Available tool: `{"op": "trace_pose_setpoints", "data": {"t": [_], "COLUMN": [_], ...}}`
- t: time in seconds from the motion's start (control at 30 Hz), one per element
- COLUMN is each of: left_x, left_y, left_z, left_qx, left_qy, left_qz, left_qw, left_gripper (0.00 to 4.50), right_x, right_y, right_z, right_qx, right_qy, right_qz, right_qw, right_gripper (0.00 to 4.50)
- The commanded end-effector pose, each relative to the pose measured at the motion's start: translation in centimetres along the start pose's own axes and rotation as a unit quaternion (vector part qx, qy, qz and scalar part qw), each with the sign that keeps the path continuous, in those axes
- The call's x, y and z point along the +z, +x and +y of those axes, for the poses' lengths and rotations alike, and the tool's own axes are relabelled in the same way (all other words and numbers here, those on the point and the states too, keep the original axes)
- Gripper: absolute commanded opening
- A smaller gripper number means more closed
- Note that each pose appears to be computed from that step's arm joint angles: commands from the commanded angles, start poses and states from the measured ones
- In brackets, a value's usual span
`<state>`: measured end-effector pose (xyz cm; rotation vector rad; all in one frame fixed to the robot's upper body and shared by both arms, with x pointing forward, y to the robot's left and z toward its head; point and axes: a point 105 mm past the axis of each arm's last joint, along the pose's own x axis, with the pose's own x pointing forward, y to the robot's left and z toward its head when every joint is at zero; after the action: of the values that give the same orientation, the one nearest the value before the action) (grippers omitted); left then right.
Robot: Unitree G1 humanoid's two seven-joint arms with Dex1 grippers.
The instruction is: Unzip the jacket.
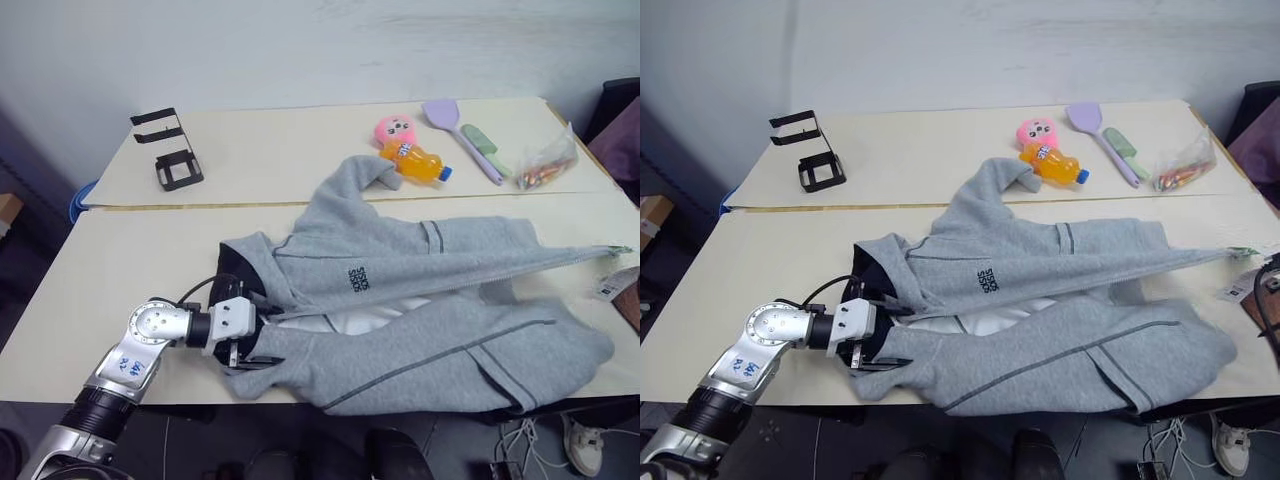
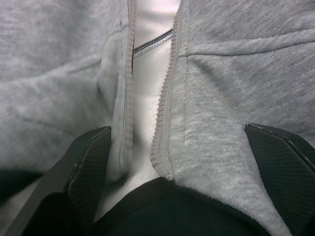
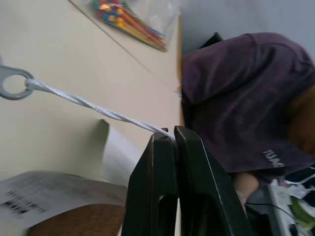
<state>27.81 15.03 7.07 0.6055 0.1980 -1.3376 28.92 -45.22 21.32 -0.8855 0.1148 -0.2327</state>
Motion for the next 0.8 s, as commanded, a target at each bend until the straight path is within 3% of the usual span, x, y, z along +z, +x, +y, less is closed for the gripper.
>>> {"op": "trace_pose_setpoints", "data": {"t": [0.03,0.1,0.23,0.33,0.37,0.47,0.53,0.6,0.7,0.73,0.8], "left_x": [-8.8,-8.5,-6.7,-5.0,-4.9,-1.3,0.2,0.8,2.0,2.2,1.5], "left_y": [-2.8,-2.8,-2.5,-2.6,-2.8,-4.2,-5.4,-6.4,-7.7,-8.2,-9.3], "left_z": [-2.4,-2.4,-1.9,-1.6,-1.5,-0.3,-0.2,-1.2,-0.9,-0.6,-0.6], "left_qx": [0.007,0.015,0.025,0.019,0.022,0.044,0.040,0.008,0.012,0.025,0.052], "left_qy": [-0.099,-0.110,-0.122,-0.117,-0.124,-0.155,-0.164,-0.193,-0.167,-0.151,-0.130], "left_qz": [0.180,0.165,0.104,0.058,0.053,-0.051,-0.084,-0.082,-0.082,-0.081,-0.060], "left_qw": [0.979,0.980,0.987,0.991,0.991,0.986,0.982,0.978,0.983,0.985,0.988], "left_gripper": [4.50,4.50,4.50,4.50,4.50,4.50,4.50,4.50,4.50,4.50,4.50], "right_x": [1.0,0.9,-1.8,-0.9,-1.0,2.4,4.8,6.9,8.5,9.5,10.9], "right_y": [0.0,0.2,-0.1,-0.8,-1.1,-3.5,-5.3,-7.3,-10.1,-10.6,-12.1], "right_z": [-1.6,0.1,3.0,3.8,4.1,4.8,4.9,5.9,9.3,10.1,12.9], "right_qx": [-0.037,0.002,0.067,0.088,0.099,0.166,0.200,0.257,0.376,0.388,0.432], "right_qy": [-0.018,-0.022,0.074,0.151,0.168,0.180,0.205,0.238,0.137,0.143,0.129], "right_qz": [-0.036,-0.043,0.016,-0.022,-0.018,-0.119,-0.183,-0.225,-0.247,-0.262,-0.286], "right_qw": [0.999,0.999,0.995,0.984,0.981,0.962,0.941,0.909,0.883,0.872,0.845], "right_gripper": [0.06,0.06,0.06,0.06,0.54,1.43,2.13,2.78,3.89,4.24,4.47]}}
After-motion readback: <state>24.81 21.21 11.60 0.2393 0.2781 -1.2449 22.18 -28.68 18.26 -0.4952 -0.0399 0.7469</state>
